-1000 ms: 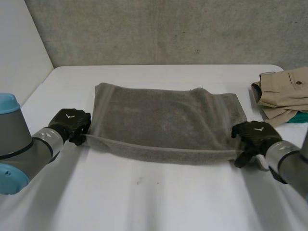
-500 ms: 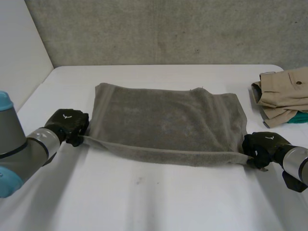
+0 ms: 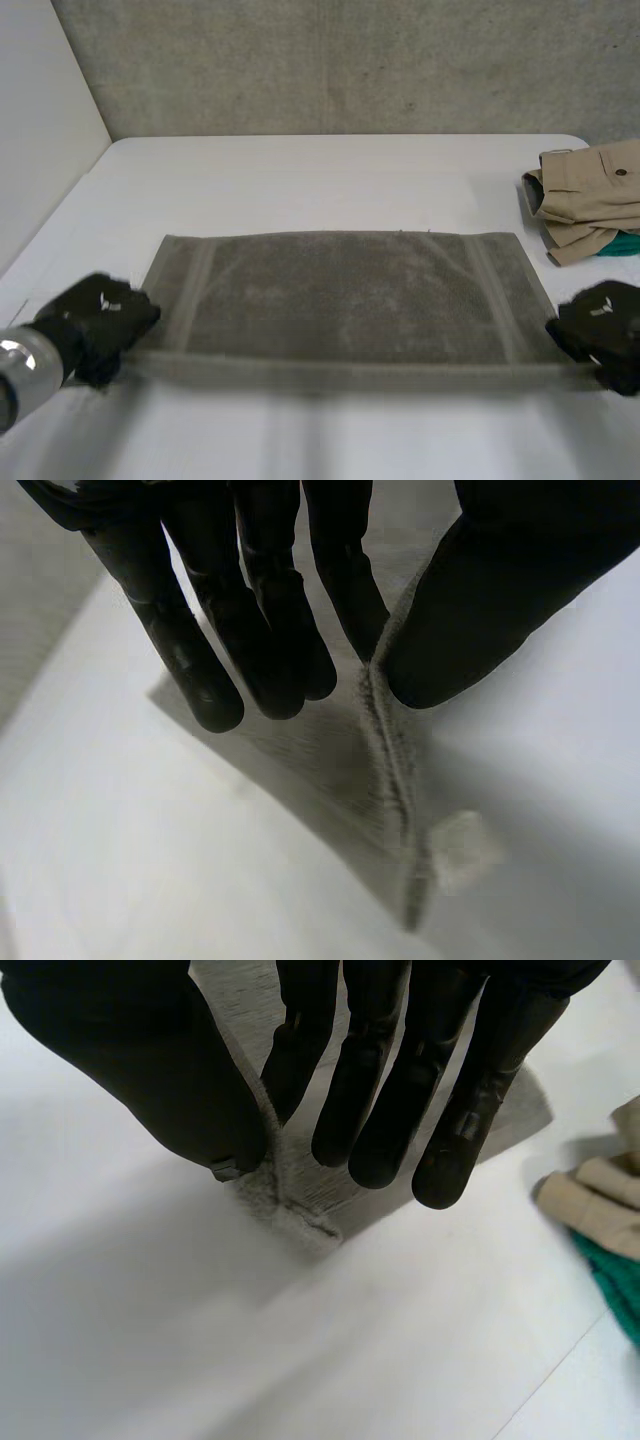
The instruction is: Fold the laundry.
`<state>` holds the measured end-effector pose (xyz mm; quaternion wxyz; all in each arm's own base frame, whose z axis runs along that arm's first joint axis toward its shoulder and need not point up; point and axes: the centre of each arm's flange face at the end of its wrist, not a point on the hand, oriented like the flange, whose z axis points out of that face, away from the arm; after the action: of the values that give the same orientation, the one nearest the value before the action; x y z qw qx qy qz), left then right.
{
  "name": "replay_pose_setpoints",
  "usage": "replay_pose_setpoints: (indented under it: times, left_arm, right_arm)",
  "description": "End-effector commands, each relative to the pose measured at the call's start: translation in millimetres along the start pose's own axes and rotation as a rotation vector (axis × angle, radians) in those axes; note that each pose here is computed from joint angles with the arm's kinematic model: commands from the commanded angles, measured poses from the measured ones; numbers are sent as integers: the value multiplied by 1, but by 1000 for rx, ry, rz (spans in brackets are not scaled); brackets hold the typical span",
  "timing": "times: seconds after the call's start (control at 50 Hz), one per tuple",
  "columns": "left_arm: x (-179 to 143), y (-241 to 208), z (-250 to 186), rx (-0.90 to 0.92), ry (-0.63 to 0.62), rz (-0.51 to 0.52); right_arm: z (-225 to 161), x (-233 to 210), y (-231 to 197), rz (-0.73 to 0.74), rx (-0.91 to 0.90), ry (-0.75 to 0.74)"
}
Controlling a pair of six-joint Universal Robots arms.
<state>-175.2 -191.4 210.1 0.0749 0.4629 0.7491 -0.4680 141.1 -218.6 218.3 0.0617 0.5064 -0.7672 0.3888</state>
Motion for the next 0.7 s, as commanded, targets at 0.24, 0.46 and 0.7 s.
replay_pose_setpoints:
  times: [0.24,0.46,0.7]
  left_arm:
    - [-38,-43,166,256,-248,-113]
    - [-45,-54,237,298,-349,-99]
    - [-49,-80,229,438,-470,-101]
  right_arm:
    - [134,51,-49,25,189,343]
    - [210,79,-76,-1,289,476]
    - [209,92,-78,137,243,590]
